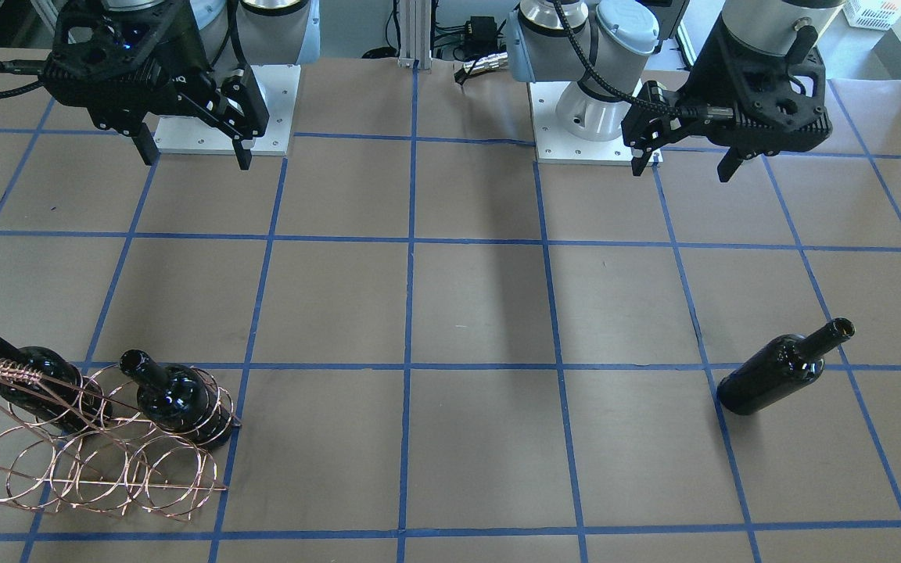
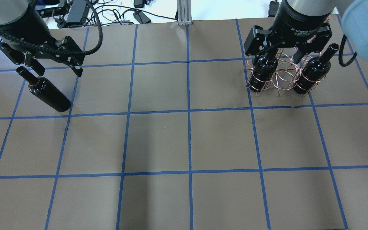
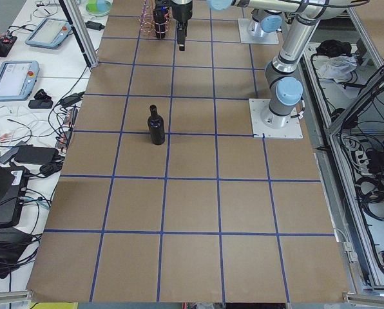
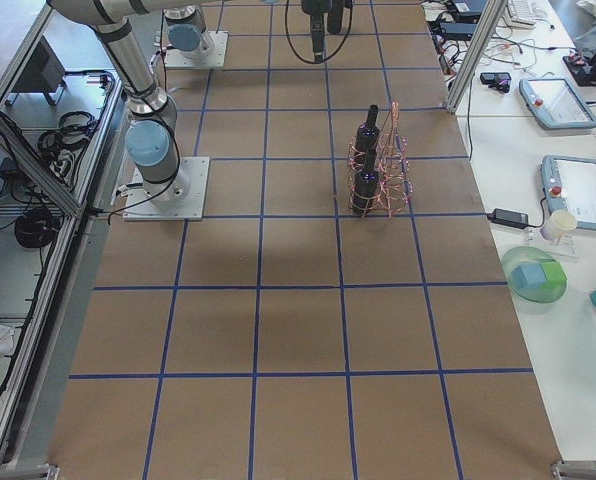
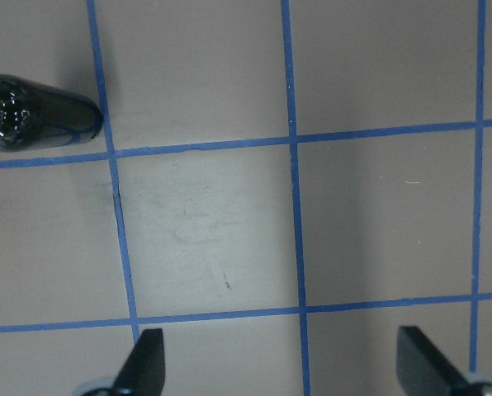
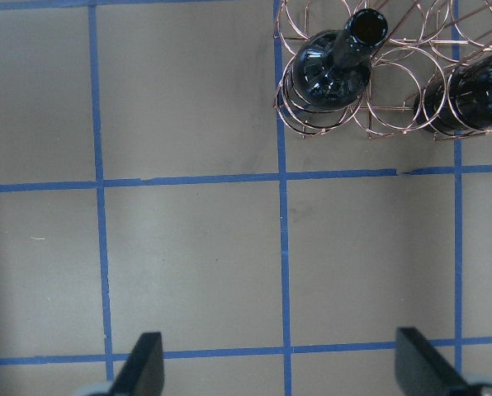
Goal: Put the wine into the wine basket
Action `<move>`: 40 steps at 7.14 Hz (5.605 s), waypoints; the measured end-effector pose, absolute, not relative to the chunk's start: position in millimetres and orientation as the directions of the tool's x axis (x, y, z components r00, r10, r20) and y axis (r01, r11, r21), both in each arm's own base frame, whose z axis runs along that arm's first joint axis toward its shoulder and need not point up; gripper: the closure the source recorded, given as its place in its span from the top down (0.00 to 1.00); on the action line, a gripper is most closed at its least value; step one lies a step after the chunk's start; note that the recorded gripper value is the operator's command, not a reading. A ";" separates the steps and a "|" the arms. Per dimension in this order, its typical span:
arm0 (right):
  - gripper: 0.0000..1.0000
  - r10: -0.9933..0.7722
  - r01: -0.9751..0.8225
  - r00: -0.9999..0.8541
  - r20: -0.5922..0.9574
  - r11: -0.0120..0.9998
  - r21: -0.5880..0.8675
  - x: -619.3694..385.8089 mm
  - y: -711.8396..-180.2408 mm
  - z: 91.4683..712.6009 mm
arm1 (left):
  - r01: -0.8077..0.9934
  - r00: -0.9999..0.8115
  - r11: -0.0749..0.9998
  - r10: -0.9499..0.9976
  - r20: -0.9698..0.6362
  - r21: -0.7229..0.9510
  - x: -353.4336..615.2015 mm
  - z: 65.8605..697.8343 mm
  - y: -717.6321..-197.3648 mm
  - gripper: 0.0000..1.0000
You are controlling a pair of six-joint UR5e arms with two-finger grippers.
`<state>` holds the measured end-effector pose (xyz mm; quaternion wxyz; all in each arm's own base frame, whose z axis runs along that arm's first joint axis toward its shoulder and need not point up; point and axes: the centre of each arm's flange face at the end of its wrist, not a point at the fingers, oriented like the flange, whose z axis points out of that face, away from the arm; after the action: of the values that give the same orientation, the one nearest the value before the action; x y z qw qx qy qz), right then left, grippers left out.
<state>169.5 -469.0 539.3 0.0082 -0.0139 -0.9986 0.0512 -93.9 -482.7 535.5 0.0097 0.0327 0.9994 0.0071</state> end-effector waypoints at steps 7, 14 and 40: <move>1.00 0.030 0.028 -0.999 0.014 0.994 -0.102 169.1 -469.1 539.4 | 0.059 -0.998 0.998 0.059 -0.019 0.013 -91.9 534.7 -481.8 1.00; 1.00 0.030 0.028 -0.999 0.013 0.994 -0.102 169.1 -469.1 539.4 | 0.032 -0.999 0.999 0.033 -0.023 0.027 -78.8 529.5 -485.1 1.00; 1.00 0.028 0.027 -1.000 0.012 0.995 -0.099 169.7 -468.4 539.2 | -0.028 -1.000 0.996 -0.028 -0.003 0.086 132.8 375.5 -616.4 0.51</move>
<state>169.7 -468.4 539.2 0.0068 -0.0138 -0.9987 0.0496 132.8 -616.4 375.5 0.0008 -0.0141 0.9990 0.0430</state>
